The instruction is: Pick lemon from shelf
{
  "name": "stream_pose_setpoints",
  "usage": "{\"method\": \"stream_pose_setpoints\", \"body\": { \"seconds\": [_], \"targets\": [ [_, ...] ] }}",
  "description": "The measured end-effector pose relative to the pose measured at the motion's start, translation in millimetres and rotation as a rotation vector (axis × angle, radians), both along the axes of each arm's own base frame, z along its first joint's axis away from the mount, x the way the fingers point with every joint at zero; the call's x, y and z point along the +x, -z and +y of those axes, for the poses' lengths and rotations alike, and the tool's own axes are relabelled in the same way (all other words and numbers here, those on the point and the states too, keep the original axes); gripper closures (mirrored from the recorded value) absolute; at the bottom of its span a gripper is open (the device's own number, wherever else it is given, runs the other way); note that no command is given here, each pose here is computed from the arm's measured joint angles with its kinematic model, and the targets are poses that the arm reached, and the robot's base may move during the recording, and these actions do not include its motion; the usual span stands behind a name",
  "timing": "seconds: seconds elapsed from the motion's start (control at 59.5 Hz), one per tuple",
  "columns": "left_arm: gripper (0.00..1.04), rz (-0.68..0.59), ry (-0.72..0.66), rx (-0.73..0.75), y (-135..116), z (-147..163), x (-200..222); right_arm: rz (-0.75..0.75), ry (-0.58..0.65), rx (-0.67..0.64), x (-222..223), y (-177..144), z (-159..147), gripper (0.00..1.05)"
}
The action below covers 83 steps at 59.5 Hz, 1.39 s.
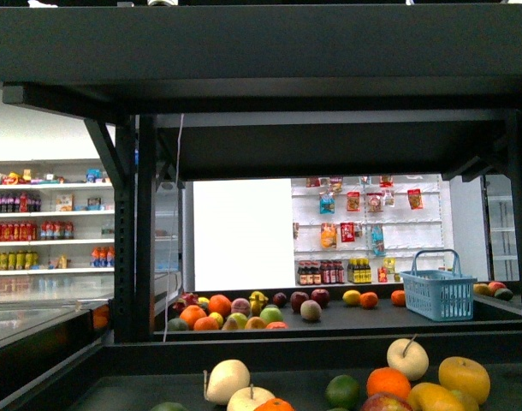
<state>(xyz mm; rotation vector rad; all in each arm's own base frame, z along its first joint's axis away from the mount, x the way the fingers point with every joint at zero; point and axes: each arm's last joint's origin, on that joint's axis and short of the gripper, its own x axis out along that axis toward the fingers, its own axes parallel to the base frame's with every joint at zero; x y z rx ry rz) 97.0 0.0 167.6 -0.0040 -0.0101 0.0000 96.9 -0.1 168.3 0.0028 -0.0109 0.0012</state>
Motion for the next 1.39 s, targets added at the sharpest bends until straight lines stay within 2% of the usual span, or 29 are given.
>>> {"method": "stream_pose_setpoints", "body": {
  "seconds": [0.975,1.059,1.16,1.244,1.395],
  "targets": [
    [0.08,0.000,-0.001,0.000,0.0,0.0,0.0,0.000,0.000,0.000,0.0,0.0,0.0,0.02],
    [0.08,0.097,-0.141,-0.110,4.1,-1.0,2.1,0.000,0.002,0.000,0.0,0.0,0.0,0.02],
    [0.08,0.224,-0.118,-0.325,-2.4,1.3,9.1,0.000,0.002,0.000,0.0,0.0,-0.1,0.02],
    [0.08,0.235,-0.072,-0.536,-27.2,6.5,17.2,0.000,0.002,0.000,0.0,0.0,-0.1,0.02],
    [0.08,0.185,-0.024,-0.912,-93.6,36.7,42.1,0.000,0.002,0.000,0.0,0.0,-0.1,0.02]
  ]
}}
